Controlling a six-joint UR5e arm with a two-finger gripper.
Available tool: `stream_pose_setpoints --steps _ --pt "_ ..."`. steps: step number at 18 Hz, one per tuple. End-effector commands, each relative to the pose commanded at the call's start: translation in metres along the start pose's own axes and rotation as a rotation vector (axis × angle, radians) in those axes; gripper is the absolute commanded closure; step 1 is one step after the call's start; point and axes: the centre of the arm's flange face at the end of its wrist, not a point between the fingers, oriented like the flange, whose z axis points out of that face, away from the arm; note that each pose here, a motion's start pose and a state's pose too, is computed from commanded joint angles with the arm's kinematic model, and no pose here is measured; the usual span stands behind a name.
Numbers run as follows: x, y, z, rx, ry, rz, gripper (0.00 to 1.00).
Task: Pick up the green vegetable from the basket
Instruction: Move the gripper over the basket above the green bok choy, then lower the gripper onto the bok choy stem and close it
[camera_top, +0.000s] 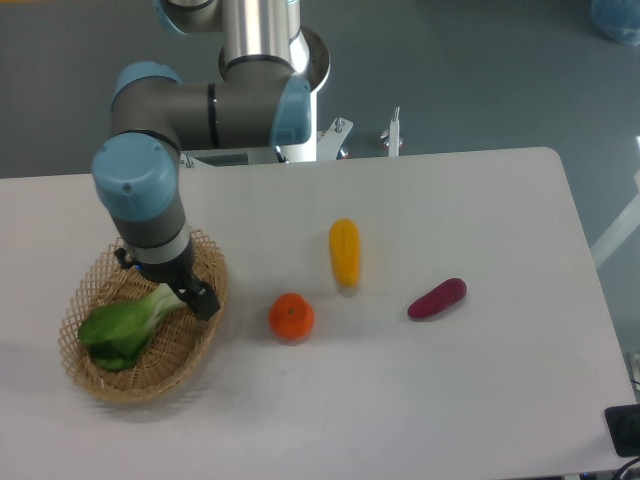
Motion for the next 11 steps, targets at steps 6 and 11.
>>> stream_pose_setpoints --steps 6,11 --pt "0.018 -0.004 0.031 0.048 -0.034 -0.044 0.00" --pt "0.015 -0.015 0.052 0.065 -0.054 -0.075 0.00"
